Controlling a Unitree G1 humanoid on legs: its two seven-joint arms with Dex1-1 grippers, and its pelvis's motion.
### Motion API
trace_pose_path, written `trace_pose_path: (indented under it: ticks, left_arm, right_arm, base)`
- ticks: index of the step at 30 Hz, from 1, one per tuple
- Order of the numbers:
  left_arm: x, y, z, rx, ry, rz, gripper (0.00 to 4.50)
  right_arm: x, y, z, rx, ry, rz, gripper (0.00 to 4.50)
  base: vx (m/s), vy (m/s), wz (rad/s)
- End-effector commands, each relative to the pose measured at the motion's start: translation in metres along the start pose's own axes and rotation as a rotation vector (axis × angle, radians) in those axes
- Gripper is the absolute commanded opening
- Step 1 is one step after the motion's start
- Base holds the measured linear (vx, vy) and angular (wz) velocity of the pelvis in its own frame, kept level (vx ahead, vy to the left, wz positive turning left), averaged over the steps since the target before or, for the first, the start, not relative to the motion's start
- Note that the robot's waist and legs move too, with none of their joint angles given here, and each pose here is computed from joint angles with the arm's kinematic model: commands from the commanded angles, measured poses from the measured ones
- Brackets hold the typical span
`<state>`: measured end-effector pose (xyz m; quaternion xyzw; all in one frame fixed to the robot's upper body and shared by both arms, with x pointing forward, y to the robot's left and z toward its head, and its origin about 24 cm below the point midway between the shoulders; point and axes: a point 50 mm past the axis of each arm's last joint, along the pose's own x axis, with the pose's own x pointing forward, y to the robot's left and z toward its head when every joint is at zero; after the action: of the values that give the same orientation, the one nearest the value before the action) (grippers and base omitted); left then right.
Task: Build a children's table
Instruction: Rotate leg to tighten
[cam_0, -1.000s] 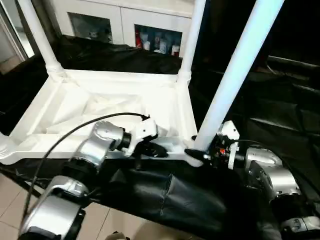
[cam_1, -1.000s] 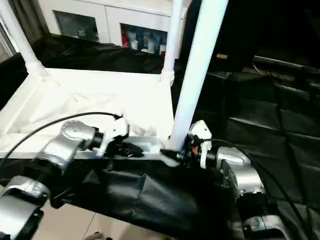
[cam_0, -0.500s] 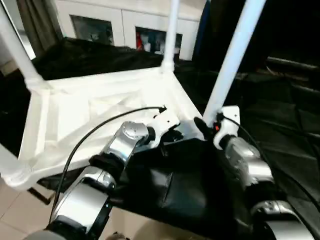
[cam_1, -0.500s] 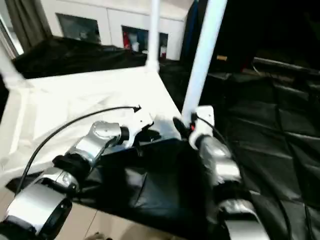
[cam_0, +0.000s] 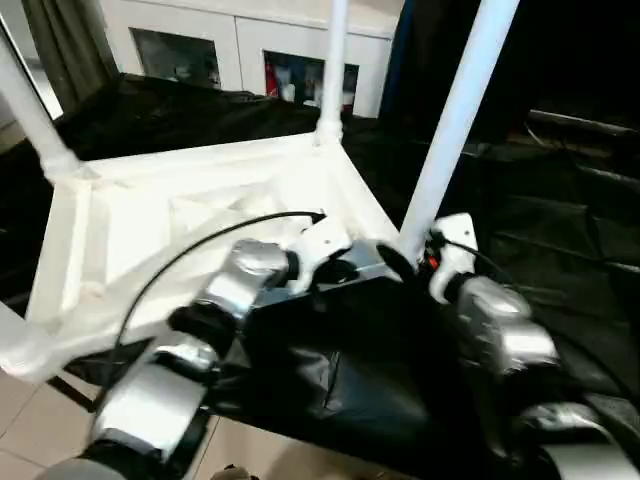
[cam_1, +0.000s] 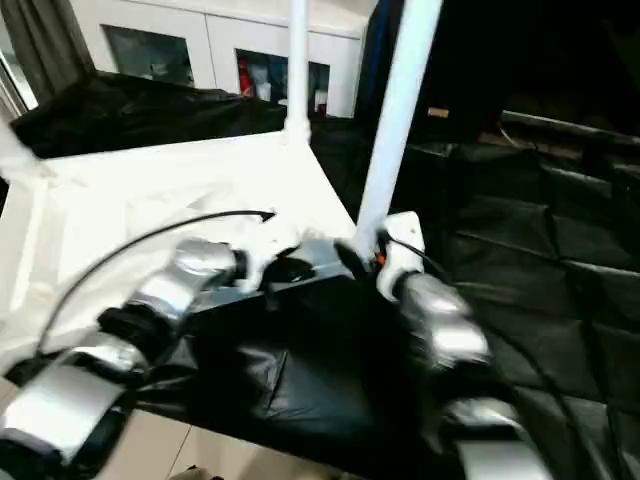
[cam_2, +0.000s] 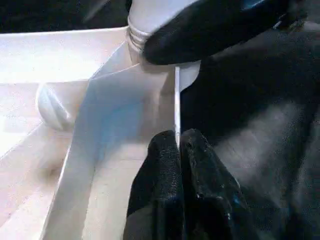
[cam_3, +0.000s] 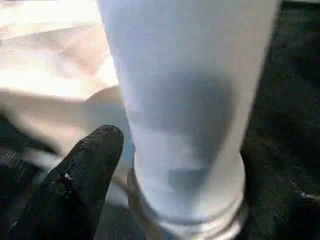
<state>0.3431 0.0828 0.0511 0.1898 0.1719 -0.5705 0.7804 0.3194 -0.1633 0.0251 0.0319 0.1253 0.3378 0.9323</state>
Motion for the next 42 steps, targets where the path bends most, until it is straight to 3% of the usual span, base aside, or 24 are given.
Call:
trace_pose_path:
  ticks: [1, 5, 10, 14, 16, 23, 27, 33, 36, 38, 42]
  left_arm:
    - [0.000, -0.007, -0.004, -0.016, -0.014, -0.071, 0.00]
    - [-0.013, -0.010, -0.010, -0.001, -0.006, -0.172, 0.00]
    - [-0.023, -0.012, -0.015, -0.002, 0.013, -0.230, 0.00]
    - [-0.028, -0.013, -0.018, -0.004, 0.018, -0.239, 0.00]
    - [-0.030, -0.012, -0.018, -0.006, 0.020, -0.237, 0.00]
    - [-0.028, -0.013, -0.018, -0.009, 0.015, -0.216, 0.00]
    - [-0.020, -0.008, -0.015, -0.011, 0.007, -0.110, 0.00]
    - [0.002, -0.002, -0.003, -0.026, 0.002, 0.046, 0.00]
    - [0.013, -0.004, 0.003, -0.031, -0.001, 0.082, 0.00]
    - [0.028, -0.009, 0.010, -0.035, -0.006, 0.102, 0.00]
    - [0.039, -0.015, 0.017, -0.031, -0.019, 0.090, 0.00]
  right_arm:
    - [0.001, 0.018, 0.000, -0.020, 0.015, 0.206, 3.78]
    - [-0.019, 0.017, 0.002, -0.047, 0.048, 0.364, 3.78]
    - [-0.029, 0.015, 0.000, -0.072, 0.087, 0.423, 3.78]
    - [-0.032, 0.017, 0.000, -0.066, 0.102, 0.457, 3.62]
    - [-0.031, 0.020, -0.002, -0.051, 0.105, 0.476, 3.28]
    - [-0.029, 0.025, -0.008, -0.033, 0.114, 0.480, 2.81]
    - [-0.026, 0.023, -0.016, -0.021, 0.130, 0.378, 2.66]
    - [-0.009, 0.015, -0.031, -0.009, 0.164, 0.046, 2.61]
    - [-0.002, 0.012, -0.033, 0.024, 0.151, -0.090, 2.61]
    - [0.009, 0.008, -0.032, 0.082, 0.127, -0.276, 2.61]
    - [0.019, 0.013, -0.028, 0.102, 0.104, -0.327, 2.60]
  base:
    - [0.000, 0.000, 0.00]
    - [0.000, 0.000, 0.00]
    - [0.000, 0.000, 0.00]
    - [0.000, 0.000, 0.00]
    - [0.000, 0.000, 0.00]
    - [0.000, 0.000, 0.00]
    - [0.000, 0.000, 0.00]
    - [0.000, 0.000, 0.00]
    - [0.000, 0.000, 0.00]
    - [0.000, 0.000, 0.00]
    - [0.000, 0.000, 0.00]
